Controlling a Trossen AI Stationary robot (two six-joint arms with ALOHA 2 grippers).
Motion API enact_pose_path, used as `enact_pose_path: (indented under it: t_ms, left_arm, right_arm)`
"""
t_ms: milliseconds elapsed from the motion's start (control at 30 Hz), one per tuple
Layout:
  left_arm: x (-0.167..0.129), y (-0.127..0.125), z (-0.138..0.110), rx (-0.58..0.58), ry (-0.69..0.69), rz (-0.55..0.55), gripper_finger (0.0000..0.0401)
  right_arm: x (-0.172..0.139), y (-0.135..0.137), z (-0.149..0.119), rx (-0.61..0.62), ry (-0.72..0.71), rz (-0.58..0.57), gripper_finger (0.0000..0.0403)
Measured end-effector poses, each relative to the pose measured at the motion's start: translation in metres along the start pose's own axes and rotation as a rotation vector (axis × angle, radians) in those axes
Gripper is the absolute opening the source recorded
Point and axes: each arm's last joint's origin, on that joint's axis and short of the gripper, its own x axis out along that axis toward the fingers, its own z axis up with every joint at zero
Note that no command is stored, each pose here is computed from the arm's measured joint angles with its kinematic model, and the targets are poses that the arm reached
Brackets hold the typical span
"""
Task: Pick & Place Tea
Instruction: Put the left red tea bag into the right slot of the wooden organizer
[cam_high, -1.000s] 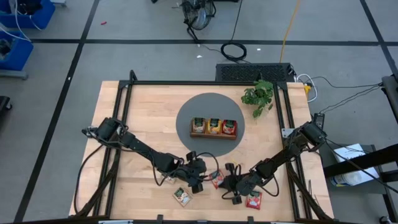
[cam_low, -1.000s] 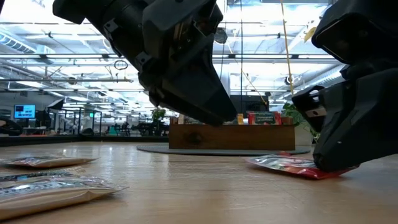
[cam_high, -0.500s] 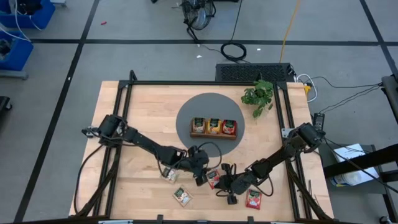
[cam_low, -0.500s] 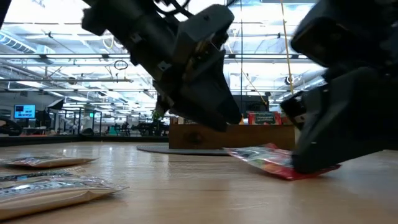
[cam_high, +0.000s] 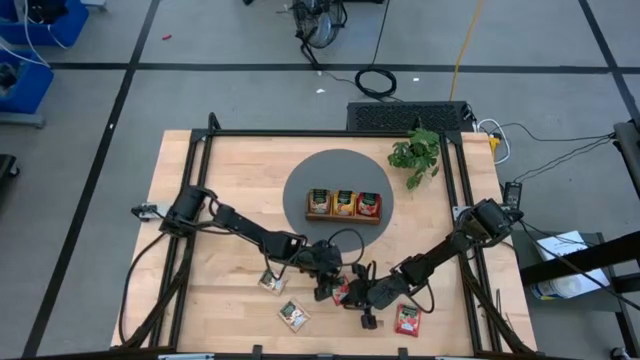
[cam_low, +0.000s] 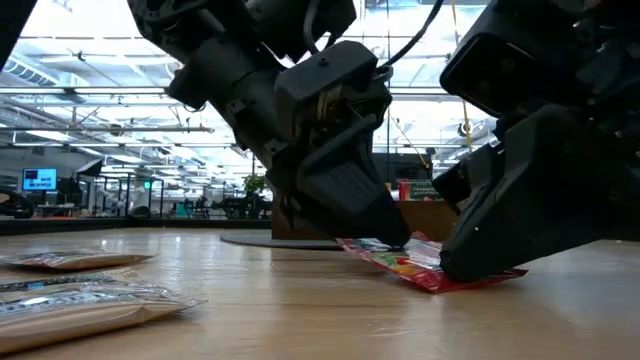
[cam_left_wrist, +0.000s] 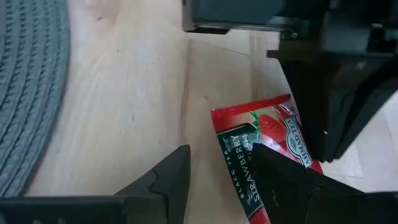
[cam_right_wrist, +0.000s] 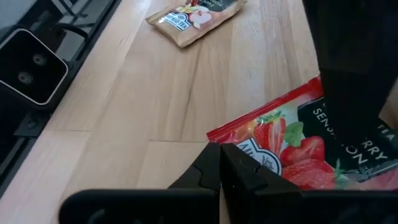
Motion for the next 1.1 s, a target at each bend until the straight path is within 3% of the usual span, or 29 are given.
enact_pose_path:
  t_ms: [267,400,533,733,933,1100]
  left_arm:
    - [0.001,-0.004,-0.002,0.079,0.024,-0.05,0.0166]
    - [0.002,-0.011,-0.005,0.19,0.003,-0.067,0.0099]
    - [0.002,-0.013,-0.005,0.207,-0.001,-0.075,0.0014]
    - [-0.003,-0.014,-0.001,0.247,-0.02,-0.051,0.0005]
    - [-0.041,-0.024,0.017,0.272,-0.074,0.028,0.0004]
    - [-0.069,-0.044,0.018,0.316,-0.102,0.124,0.0003]
  right_arm:
    - [0.0,-0.004,-0.003,0.023,0.008,-0.001,0.0]
    - [0.0,-0.004,-0.002,0.012,0.003,-0.001,0.0]
    - [0.0,-0.003,-0.001,-0.004,-0.01,-0.001,0.0]
    - [-0.003,0.004,0.009,-0.077,-0.115,0.048,0.0]
    - [-0.027,0.027,0.025,-0.152,-0.26,0.117,0.002]
    - [-0.062,0.047,0.043,-0.188,-0.45,-0.02,0.0082]
